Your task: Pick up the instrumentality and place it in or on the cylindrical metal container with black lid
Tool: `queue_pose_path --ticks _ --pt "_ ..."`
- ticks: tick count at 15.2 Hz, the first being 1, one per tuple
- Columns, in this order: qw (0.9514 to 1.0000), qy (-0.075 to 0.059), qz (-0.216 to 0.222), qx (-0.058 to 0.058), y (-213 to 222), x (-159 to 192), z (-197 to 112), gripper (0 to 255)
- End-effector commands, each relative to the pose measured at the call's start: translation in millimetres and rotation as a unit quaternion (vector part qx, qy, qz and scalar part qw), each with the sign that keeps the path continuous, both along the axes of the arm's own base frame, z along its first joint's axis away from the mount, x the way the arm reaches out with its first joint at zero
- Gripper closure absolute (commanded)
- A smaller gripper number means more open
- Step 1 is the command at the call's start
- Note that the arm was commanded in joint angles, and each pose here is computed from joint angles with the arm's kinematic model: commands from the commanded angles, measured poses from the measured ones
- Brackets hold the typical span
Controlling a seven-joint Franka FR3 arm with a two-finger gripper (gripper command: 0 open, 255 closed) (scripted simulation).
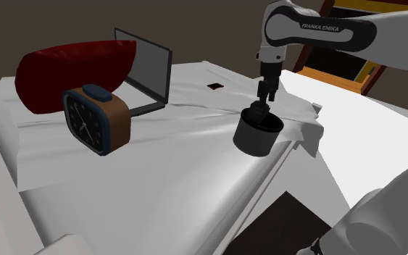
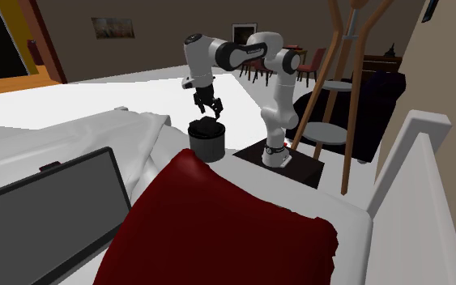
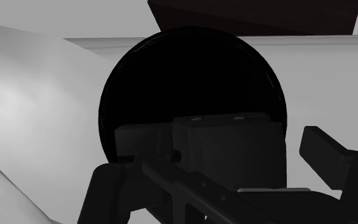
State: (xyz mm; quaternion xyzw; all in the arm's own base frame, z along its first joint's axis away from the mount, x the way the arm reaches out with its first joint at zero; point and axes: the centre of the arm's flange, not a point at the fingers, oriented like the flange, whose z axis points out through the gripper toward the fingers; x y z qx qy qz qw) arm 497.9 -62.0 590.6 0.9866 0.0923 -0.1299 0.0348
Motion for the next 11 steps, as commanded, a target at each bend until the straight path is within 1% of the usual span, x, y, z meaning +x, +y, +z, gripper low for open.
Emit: queue_pose_path --ticks 1,3,11 --pt "1.0 0.0 0.0 0.0 3 5 20 0" --pt "1.0 0.0 0.0 0.0 5 11 42 0" --pt "1.0 0.0 0.0 0.0 5 11 42 0"
